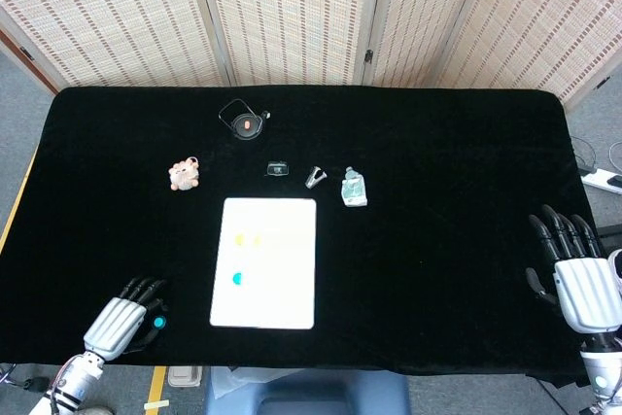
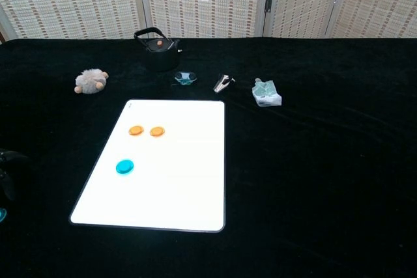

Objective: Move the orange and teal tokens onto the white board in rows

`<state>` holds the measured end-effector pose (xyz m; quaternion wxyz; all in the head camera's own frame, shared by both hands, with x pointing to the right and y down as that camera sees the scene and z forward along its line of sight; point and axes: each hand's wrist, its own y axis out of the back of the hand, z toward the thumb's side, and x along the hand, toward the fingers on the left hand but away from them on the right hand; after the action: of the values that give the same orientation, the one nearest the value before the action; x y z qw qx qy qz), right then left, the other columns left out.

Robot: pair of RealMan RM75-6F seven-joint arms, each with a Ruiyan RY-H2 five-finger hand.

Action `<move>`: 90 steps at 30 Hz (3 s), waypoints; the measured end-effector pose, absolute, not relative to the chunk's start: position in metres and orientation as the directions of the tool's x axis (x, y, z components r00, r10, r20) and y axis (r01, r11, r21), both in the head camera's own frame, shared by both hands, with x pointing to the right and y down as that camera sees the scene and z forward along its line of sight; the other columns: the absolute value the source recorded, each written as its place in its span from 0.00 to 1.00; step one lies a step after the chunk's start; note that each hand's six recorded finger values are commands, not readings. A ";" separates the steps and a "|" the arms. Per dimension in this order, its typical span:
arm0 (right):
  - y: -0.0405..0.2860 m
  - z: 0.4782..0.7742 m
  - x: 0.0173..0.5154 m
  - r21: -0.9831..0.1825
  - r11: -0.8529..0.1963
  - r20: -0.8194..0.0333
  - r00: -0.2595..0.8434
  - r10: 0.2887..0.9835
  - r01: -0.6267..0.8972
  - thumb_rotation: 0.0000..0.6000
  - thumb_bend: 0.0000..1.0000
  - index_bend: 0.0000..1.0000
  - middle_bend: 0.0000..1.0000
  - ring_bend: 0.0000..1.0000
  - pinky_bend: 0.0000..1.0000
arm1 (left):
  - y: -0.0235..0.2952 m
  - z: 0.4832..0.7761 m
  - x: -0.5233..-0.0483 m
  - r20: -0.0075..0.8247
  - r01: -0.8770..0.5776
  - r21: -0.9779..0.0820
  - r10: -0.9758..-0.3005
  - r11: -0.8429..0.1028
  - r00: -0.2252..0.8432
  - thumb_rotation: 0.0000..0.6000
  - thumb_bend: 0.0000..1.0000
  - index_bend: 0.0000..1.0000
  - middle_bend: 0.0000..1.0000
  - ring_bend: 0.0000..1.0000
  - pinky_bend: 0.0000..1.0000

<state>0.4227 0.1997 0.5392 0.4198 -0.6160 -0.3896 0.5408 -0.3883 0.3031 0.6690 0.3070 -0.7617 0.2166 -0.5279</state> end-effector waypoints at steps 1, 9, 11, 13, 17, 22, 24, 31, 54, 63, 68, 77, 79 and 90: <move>0.200 0.539 0.422 -0.939 -0.344 -0.339 0.112 0.934 0.026 1.00 0.45 0.00 0.00 0.07 0.01 | 0.303 0.670 -0.389 0.672 -0.006 -0.696 -0.655 -0.718 0.346 1.00 0.41 0.40 0.11 0.00 0.00; 0.200 0.539 0.423 -0.939 -0.344 -0.339 0.109 0.934 0.027 1.00 0.45 0.00 0.00 0.07 0.01 | 0.306 0.673 -0.393 0.684 -0.001 -0.690 -0.651 -0.724 0.329 1.00 0.41 0.40 0.11 0.00 0.00; 0.200 0.539 0.423 -0.939 -0.344 -0.339 0.110 0.934 0.027 1.00 0.45 0.00 0.00 0.07 0.01 | 0.307 0.673 -0.392 0.684 -0.002 -0.688 -0.650 -0.725 0.331 1.00 0.41 0.41 0.11 0.00 0.00; 0.200 0.539 0.423 -0.939 -0.344 -0.339 0.111 0.934 0.027 1.00 0.45 0.00 0.00 0.07 0.01 | 0.308 0.674 -0.391 0.684 -0.004 -0.688 -0.649 -0.726 0.333 1.00 0.41 0.41 0.11 0.00 0.00; 0.200 0.540 0.423 -0.938 -0.345 -0.340 0.110 0.934 0.027 1.00 0.45 0.00 0.00 0.07 0.01 | 0.309 0.675 -0.390 0.690 -0.001 -0.681 -0.642 -0.732 0.333 1.00 0.41 0.41 0.11 0.00 0.00; 0.200 0.540 0.424 -0.938 -0.344 -0.340 0.108 0.934 0.027 1.00 0.45 0.00 0.00 0.07 0.01 | 0.310 0.676 -0.389 0.692 -0.002 -0.679 -0.641 -0.734 0.332 1.00 0.41 0.42 0.11 0.00 0.00; 0.200 0.540 0.424 -0.938 -0.345 -0.340 0.107 0.934 0.028 1.00 0.45 0.00 0.00 0.07 0.01 | 0.310 0.677 -0.388 0.692 -0.003 -0.678 -0.641 -0.735 0.332 1.00 0.41 0.43 0.11 0.00 0.00; 0.200 0.540 0.424 -0.938 -0.345 -0.340 0.107 0.934 0.028 1.00 0.45 0.00 0.00 0.07 0.01 | 0.308 0.678 -0.388 0.689 -0.006 -0.683 -0.647 -0.730 0.327 1.00 0.44 0.48 0.11 0.00 0.00; 0.201 0.539 0.432 -0.940 -0.339 -0.335 0.090 0.938 0.033 1.00 0.45 0.00 0.00 0.07 0.01 | 0.223 0.669 -0.330 0.559 -0.003 -0.770 -0.677 -0.638 0.478 1.00 0.46 0.49 0.11 0.00 0.00; 0.201 0.540 0.438 -0.940 -0.340 -0.337 0.071 0.939 0.032 1.00 0.45 0.00 0.00 0.07 0.01 | 0.189 0.676 -0.255 0.510 0.001 -0.773 -0.621 -0.634 0.595 1.00 0.46 0.48 0.11 0.00 0.00; 0.202 0.539 0.441 -0.940 -0.341 -0.339 0.064 0.939 0.032 1.00 0.45 0.00 0.00 0.07 0.01 | 0.183 0.680 -0.220 0.501 0.014 -0.765 -0.581 -0.644 0.641 1.00 0.46 0.48 0.11 0.00 0.00; 0.204 0.541 0.445 -0.938 -0.345 -0.343 0.049 0.938 0.035 1.00 0.45 0.00 0.00 0.07 0.01 | 0.188 0.694 -0.188 0.528 0.046 -0.735 -0.528 -0.676 0.665 1.00 0.46 0.47 0.11 0.00 0.00; 0.204 0.541 0.446 -0.937 -0.346 -0.344 0.048 0.938 0.037 1.00 0.45 0.00 0.00 0.07 0.01 | 0.190 0.697 -0.187 0.537 0.057 -0.731 -0.523 -0.680 0.662 1.00 0.46 0.47 0.11 0.00 0.00; 0.205 0.542 0.446 -0.937 -0.346 -0.344 0.051 0.938 0.041 1.00 0.45 0.00 0.00 0.07 0.01 | 0.198 0.709 -0.193 0.576 0.086 -0.716 -0.516 -0.693 0.634 1.00 0.46 0.46 0.11 0.00 0.00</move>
<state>0.4462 0.2051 0.5425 0.4028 -0.6027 -0.4058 0.5566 -0.1926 0.1981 0.7086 0.3693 -0.8251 0.1303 -0.4072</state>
